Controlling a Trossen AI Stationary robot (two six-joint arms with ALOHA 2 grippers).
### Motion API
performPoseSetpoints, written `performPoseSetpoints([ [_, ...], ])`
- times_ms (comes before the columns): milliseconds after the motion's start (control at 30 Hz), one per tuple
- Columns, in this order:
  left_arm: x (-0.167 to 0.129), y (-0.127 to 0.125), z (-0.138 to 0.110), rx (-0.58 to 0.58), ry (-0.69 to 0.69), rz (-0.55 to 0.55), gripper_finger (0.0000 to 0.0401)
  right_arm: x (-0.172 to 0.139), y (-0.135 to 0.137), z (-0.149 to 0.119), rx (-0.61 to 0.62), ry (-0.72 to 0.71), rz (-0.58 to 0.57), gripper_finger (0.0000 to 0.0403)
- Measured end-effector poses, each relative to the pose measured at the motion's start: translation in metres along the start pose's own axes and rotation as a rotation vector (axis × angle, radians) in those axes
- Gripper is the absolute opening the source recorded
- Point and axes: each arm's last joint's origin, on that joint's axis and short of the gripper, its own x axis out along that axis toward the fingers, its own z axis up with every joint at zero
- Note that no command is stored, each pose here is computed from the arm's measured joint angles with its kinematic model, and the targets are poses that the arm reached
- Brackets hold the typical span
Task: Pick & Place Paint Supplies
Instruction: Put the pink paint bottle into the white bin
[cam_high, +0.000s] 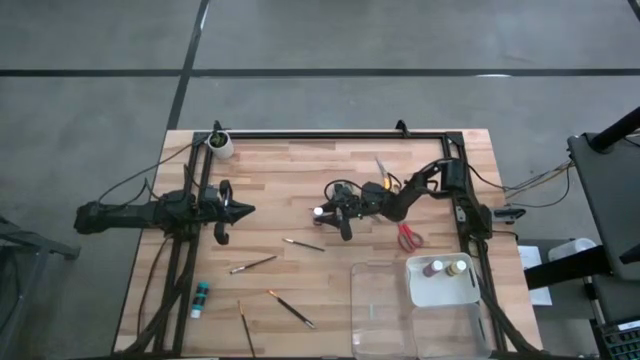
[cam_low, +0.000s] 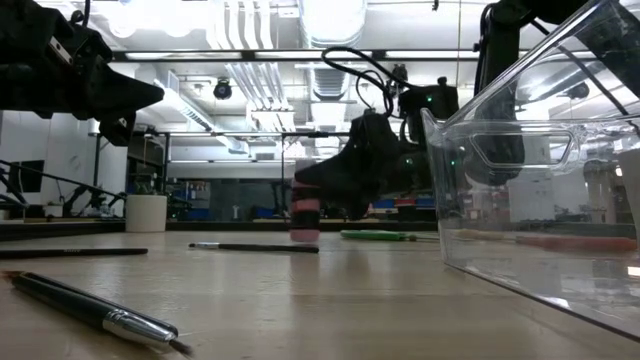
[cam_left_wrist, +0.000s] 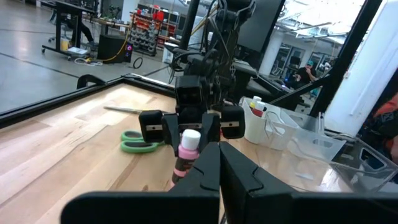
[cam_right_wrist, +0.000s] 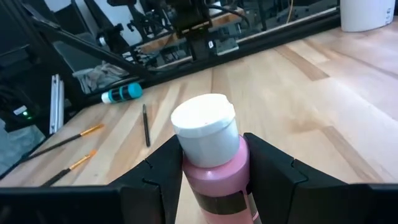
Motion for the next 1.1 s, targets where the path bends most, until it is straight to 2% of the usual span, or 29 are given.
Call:
performPoseSetpoints([
  [1100, 0.0, 0.0, -0.0001, 0.0, 0.0, 0.0, 0.0, 0.0001, -0.0007, -0.002, 0.004, 0.022, -0.007, 0.0144],
])
